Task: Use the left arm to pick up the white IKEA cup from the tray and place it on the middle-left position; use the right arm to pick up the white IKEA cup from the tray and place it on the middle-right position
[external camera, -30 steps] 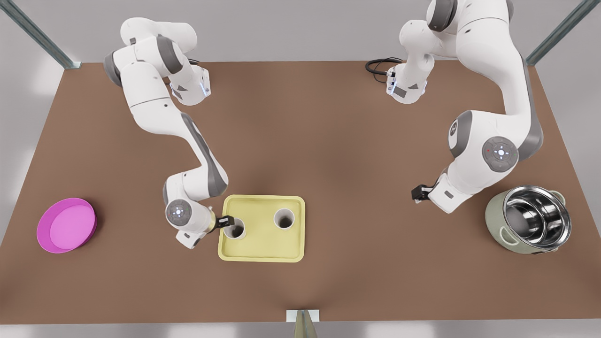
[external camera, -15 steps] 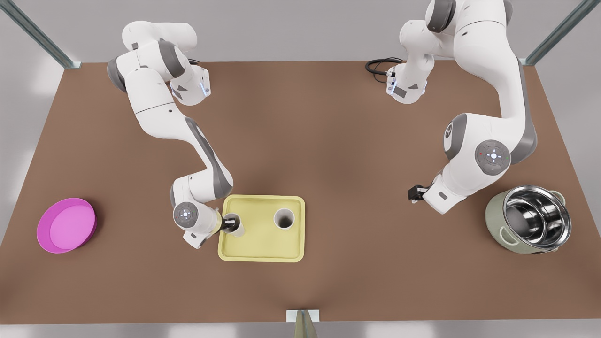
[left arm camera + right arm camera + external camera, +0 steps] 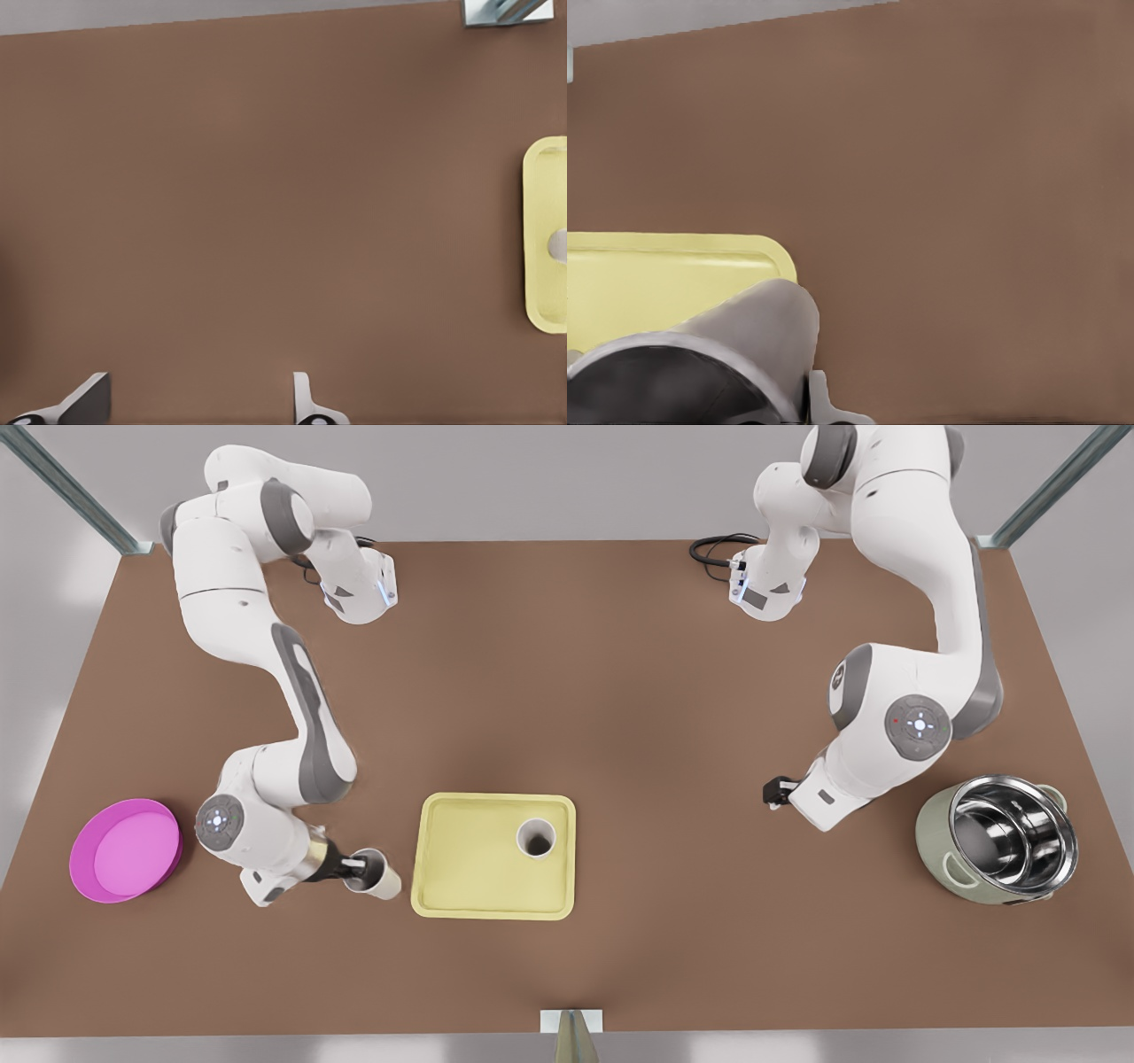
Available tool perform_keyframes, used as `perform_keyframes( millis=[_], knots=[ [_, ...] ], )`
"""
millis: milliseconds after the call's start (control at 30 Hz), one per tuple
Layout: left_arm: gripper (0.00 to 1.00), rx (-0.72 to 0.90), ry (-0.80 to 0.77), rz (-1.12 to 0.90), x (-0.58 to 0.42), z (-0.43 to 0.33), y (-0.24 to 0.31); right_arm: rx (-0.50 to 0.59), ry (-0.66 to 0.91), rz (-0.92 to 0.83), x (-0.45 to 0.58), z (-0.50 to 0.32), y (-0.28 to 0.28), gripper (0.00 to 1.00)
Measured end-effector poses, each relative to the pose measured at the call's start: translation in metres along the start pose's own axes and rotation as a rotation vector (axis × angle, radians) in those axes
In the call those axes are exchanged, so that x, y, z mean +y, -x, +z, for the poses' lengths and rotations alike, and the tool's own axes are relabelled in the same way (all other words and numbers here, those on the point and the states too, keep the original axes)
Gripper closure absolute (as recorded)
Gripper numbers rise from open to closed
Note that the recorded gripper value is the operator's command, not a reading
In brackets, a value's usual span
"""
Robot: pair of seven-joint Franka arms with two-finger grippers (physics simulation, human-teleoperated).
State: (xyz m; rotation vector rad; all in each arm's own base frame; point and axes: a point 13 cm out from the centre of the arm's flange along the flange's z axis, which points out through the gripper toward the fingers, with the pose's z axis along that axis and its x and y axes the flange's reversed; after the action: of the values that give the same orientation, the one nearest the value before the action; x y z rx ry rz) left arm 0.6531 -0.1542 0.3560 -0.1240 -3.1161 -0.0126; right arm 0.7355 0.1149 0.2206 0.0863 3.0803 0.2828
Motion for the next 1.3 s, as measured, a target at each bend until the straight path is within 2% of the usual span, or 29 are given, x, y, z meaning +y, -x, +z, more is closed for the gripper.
perform_keyframes(
  millis=[100,200,300,433,467,500,700,800,900,1033,1133,1167,1200,1267,1300],
  knots=[
    [0.0,0.012,0.001,0.058,-0.064,0.021,-0.006,-0.004,-0.028,0.038,-0.096,-0.02,0.009,1.0],
    [0.0,-0.002,-0.02,0.083,-0.148,0.081,0.012,0.049,-0.11,0.002,-0.167,0.006,0.0,1.0],
    [0.0,-0.064,-0.046,0.064,-0.218,0.131,0.043,0.107,-0.142,-0.055,-0.199,0.05,-0.011,1.0],
    [0.0,-0.14,-0.068,0.032,-0.284,0.163,0.049,0.124,-0.148,-0.135,-0.211,0.077,-0.013,1.0],
    [0.0,-0.154,-0.066,0.031,-0.298,0.165,0.045,0.123,-0.149,-0.154,-0.212,0.079,-0.013,0.63],
    [0.0,-0.167,-0.068,0.023,-0.308,0.165,0.042,0.121,-0.155,-0.172,-0.212,0.079,-0.012,0.0],
    [0.0,-0.181,-0.071,-0.029,-0.352,0.195,0.021,0.083,-0.212,-0.238,-0.212,0.052,0.001,0.0],
    [0.0,-0.192,-0.081,-0.07,-0.358,0.213,0.022,-0.029,-0.229,-0.293,-0.166,-0.053,0.02,0.0],
    [0.0,-0.212,-0.101,-0.103,-0.37,0.22,0.022,-0.099,-0.235,-0.299,-0.131,-0.177,0.003,0.0],
    [0.0,-0.231,-0.116,-0.146,-0.376,0.235,0.024,-0.06,-0.222,-0.279,-0.094,-0.26,-0.051,0.0],
    [0.0,-0.231,-0.104,-0.169,-0.373,0.257,0.023,-0.01,-0.202,-0.233,-0.104,-0.256,-0.064,0.0],
    [0.04,-0.233,-0.102,-0.175,-0.373,0.261,0.023,0.001,-0.197,-0.22,-0.108,-0.252,-0.065,0.0],
    [0.13,-0.237,-0.104,-0.18,-0.375,0.262,0.023,0.009,-0.193,-0.21,-0.109,-0.25,-0.067,0.0],
    [0.4,-0.252,-0.116,-0.193,-0.38,0.26,0.024,0.02,-0.189,-0.199,-0.108,-0.248,-0.069,0.0],
    [0.49,-0.259,-0.123,-0.202,-0.381,0.259,0.025,0.023,-0.188,-0.192,-0.109,-0.247,-0.07,0.0]
  ],
)
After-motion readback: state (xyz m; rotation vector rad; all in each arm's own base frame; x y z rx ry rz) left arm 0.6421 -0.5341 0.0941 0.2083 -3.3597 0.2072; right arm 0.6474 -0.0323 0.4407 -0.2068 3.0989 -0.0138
